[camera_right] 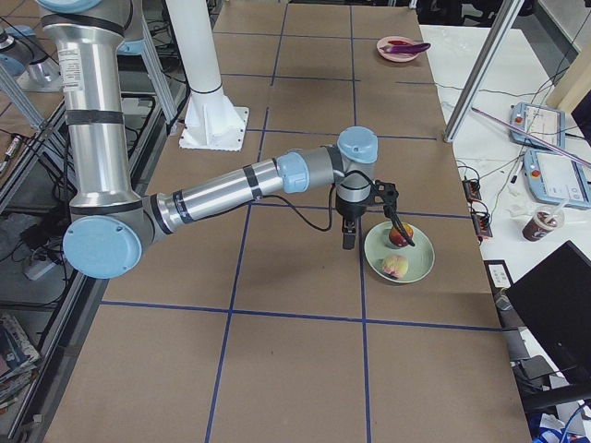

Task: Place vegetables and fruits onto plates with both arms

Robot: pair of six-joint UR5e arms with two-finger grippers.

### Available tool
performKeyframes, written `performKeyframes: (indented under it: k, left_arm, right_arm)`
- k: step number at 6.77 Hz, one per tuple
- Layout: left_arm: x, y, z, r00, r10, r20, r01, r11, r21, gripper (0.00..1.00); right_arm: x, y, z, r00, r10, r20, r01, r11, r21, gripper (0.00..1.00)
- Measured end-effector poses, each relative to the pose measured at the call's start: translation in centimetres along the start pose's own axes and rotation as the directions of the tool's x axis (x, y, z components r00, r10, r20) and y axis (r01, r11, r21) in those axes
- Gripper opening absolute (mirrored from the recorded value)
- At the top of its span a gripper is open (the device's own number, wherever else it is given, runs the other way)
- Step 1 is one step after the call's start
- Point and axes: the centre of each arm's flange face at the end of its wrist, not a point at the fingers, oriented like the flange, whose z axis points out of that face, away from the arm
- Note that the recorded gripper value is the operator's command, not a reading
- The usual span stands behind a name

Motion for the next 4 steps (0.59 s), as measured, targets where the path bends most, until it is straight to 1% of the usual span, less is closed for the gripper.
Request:
performKeyframes:
  k: [1,2,3,4]
  left_arm:
    - [-3.1,4.1,0.6,1.000,0.003,-0.029,-0.004,1.000,-0.030,1.00]
    - [-5.6,7.8,1.4,0.997,-0.023,-0.074,0.019,0.999,-0.051,1.00]
    - [-7.3,10.3,2.0,0.994,-0.055,-0.100,0.049,0.997,-0.066,1.00]
    - [-8.1,11.7,2.3,0.992,-0.073,-0.106,0.065,0.995,-0.074,1.00]
  right_arm:
    - [2.8,1.8,0.6,1.000,-0.006,0.012,0.006,1.000,-0.024,1.00]
    - [5.2,3.9,1.6,0.999,-0.012,0.033,0.014,0.998,-0.054,1.00]
    - [6.6,5.4,2.4,0.999,-0.014,0.044,0.017,0.997,-0.076,1.00]
    - [7.3,6.1,2.8,0.999,-0.010,0.048,0.015,0.996,-0.089,1.00]
